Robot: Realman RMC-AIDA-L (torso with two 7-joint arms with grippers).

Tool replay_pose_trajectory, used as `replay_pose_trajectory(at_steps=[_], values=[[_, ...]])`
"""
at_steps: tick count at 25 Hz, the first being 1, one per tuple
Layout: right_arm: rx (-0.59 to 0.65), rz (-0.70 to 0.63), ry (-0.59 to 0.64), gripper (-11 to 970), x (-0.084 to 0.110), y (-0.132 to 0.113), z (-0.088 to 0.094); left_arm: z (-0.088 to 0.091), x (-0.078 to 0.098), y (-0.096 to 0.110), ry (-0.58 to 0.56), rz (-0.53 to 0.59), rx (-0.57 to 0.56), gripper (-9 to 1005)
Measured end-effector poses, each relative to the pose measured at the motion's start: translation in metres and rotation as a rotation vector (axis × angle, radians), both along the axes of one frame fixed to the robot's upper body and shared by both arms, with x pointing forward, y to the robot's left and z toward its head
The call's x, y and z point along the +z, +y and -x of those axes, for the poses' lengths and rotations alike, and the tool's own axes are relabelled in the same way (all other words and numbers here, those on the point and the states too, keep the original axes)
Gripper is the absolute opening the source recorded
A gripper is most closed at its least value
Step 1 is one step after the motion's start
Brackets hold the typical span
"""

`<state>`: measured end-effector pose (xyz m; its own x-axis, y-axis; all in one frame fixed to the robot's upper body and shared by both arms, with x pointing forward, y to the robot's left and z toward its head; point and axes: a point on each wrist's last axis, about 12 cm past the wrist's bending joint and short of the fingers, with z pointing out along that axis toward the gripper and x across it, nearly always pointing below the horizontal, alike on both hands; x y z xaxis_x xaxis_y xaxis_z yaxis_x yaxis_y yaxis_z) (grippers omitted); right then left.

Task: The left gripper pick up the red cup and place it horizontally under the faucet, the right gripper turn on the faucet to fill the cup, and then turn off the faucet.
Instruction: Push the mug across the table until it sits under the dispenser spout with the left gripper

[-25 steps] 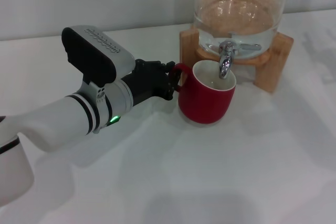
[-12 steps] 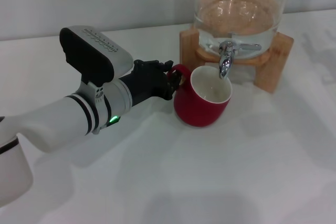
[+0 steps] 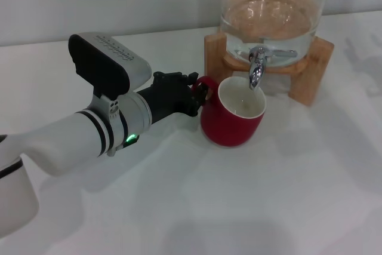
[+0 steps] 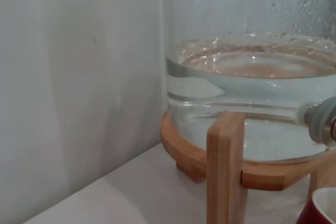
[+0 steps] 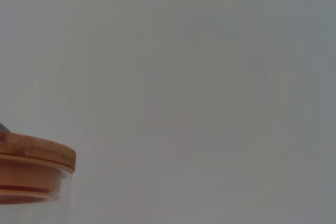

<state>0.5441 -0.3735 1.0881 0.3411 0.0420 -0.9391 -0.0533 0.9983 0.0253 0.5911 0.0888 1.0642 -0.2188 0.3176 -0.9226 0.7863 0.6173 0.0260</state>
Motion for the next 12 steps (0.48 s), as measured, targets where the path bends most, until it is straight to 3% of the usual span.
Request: replay_pose_trajectory(at_steps=[12], values=[[-0.001,-0.002,0.004,621,-0.001,0.000,0.001,0.001,0.000,-0.010,0.048,-0.011,-0.016,268]])
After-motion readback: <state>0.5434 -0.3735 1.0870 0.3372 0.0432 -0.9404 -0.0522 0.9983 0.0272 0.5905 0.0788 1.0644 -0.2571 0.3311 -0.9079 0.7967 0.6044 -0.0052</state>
